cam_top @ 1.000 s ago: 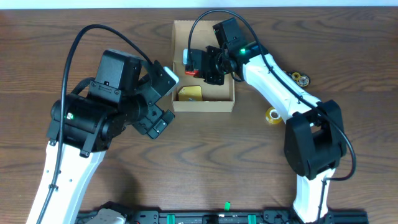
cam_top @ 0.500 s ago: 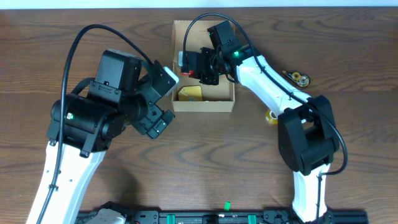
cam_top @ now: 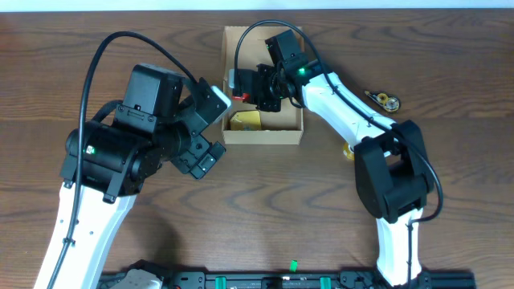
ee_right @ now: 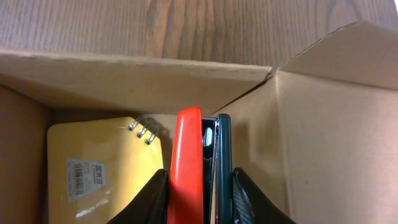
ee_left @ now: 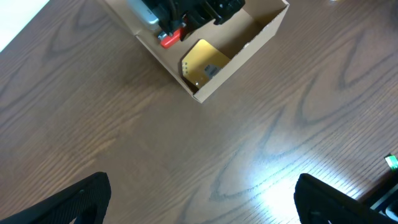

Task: Pack container
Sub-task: 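Lower the stapler into the box beside the notepad with the right gripper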

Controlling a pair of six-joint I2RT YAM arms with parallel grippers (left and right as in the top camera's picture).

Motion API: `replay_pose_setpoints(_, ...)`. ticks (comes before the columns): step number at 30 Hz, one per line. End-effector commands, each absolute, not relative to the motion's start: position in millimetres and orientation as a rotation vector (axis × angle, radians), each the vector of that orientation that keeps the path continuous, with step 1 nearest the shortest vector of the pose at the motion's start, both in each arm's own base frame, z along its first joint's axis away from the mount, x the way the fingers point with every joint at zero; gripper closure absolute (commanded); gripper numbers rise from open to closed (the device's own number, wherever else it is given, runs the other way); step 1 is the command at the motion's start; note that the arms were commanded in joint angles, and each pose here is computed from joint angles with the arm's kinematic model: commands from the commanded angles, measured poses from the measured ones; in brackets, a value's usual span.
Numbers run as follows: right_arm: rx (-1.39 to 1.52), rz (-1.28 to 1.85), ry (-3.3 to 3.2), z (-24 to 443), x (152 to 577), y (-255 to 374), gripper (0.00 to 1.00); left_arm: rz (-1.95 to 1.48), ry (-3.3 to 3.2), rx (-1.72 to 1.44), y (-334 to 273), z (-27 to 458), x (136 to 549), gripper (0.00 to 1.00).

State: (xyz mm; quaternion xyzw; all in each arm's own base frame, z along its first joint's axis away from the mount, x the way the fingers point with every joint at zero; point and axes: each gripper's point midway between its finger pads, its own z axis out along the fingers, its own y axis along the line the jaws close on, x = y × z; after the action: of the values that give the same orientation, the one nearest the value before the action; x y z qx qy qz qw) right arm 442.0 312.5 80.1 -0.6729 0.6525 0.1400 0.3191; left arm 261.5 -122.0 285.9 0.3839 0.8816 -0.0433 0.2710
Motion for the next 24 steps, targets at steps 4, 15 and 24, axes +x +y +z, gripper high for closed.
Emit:
replay_pose_setpoints(4,-1.794,0.402,1.694,68.7,439.2,321.5,0.95,-0.105,2.345,1.032,-121.1,296.4,263.1,0.05)
replay_pose_setpoints(15,-1.785,0.392,1.677,61.5,445.9,325.0,0.92,-0.105,2.345,1.032,-121.1,296.4,263.1,0.05)
replay_pose_setpoints(24,-1.788,0.395,1.68,54.9,446.4,326.1,0.87,-0.105,2.345,1.032,-121.1,296.4,263.1,0.05)
